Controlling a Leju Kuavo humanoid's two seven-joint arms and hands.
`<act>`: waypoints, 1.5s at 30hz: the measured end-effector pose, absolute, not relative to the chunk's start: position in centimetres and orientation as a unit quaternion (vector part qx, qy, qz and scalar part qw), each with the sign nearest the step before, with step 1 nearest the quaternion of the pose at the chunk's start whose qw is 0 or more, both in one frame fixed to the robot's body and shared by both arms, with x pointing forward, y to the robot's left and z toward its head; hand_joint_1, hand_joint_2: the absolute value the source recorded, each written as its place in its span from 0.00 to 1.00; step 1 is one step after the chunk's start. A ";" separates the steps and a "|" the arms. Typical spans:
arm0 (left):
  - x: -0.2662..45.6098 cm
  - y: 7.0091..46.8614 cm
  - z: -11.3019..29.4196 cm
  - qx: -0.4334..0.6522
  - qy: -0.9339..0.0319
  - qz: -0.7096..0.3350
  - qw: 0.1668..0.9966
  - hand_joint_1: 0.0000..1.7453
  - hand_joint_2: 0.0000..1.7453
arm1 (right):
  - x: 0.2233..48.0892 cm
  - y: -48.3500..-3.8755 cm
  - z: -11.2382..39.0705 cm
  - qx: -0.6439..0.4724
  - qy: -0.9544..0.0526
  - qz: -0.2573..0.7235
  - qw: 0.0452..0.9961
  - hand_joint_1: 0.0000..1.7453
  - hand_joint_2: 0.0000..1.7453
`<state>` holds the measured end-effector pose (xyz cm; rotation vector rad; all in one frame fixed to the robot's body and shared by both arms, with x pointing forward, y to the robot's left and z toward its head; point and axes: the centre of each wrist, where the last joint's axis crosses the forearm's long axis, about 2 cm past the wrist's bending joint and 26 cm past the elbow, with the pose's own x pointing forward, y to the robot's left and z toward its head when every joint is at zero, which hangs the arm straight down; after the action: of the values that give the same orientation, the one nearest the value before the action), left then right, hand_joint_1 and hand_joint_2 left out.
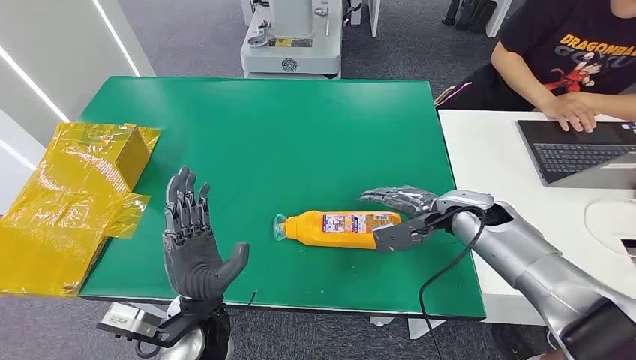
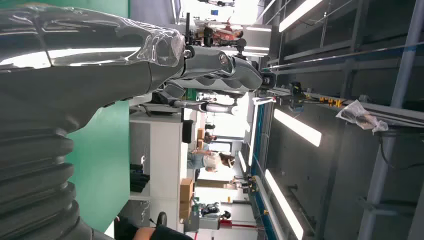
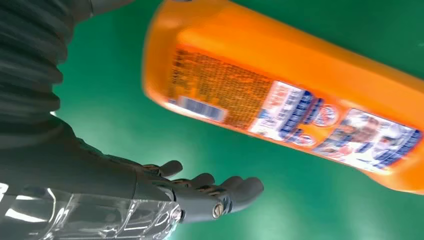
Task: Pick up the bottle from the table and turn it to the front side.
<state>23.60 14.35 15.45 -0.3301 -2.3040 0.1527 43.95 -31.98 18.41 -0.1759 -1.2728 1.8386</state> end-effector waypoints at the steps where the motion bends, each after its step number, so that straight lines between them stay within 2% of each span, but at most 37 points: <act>1: 23.6 14.4 15.5 -0.130 -0.908 0.060 0.394 0.00 1.00 | 44.0 -31.9 18.3 -0.069 -0.511 0.739 0.434 0.00 1.00; 14: 23.7 14.5 15.4 -0.130 -0.909 0.051 0.392 0.00 1.00 | 44.2 -29.1 16.1 -0.046 -0.504 0.748 0.430 0.00 1.00; 21: 23.7 14.8 15.2 -0.123 -0.909 0.053 0.394 0.00 1.00 | 44.1 -28.8 15.5 -0.073 -0.453 0.771 0.441 0.00 1.00; 23: 23.6 14.9 15.1 -0.120 -0.909 0.053 0.396 0.00 1.00 | 44.1 -29.0 15.3 -0.083 -0.443 0.777 0.441 0.03 1.00; 27: 23.3 14.9 14.9 -0.115 -0.908 0.053 0.400 0.00 1.00 | 44.0 -29.2 15.1 -0.104 -0.423 0.788 0.435 0.92 1.00; 28: 23.3 14.9 14.9 -0.114 -0.907 0.053 0.401 0.00 1.00 | 44.0 -29.3 15.1 -0.111 -0.418 0.791 0.433 0.97 1.00; 31: 23.2 14.9 14.8 -0.112 -0.907 0.054 0.403 0.00 1.00 | 44.0 -29.4 14.9 -0.130 -0.404 0.799 0.425 1.00 1.00; 38: 23.1 14.9 14.7 -0.109 -0.906 0.053 0.405 0.00 1.00 | 44.0 -29.8 14.9 -0.144 -0.395 0.803 0.423 1.00 1.00; 45: 22.9 14.9 14.5 -0.107 -0.905 0.052 0.408 0.00 1.00 | 43.5 -29.4 14.0 -0.198 -0.436 0.782 0.399 1.00 1.00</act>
<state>22.86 14.93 14.46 -0.2693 -2.2819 0.1323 43.47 -29.39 14.01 -0.5021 -1.1031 1.9786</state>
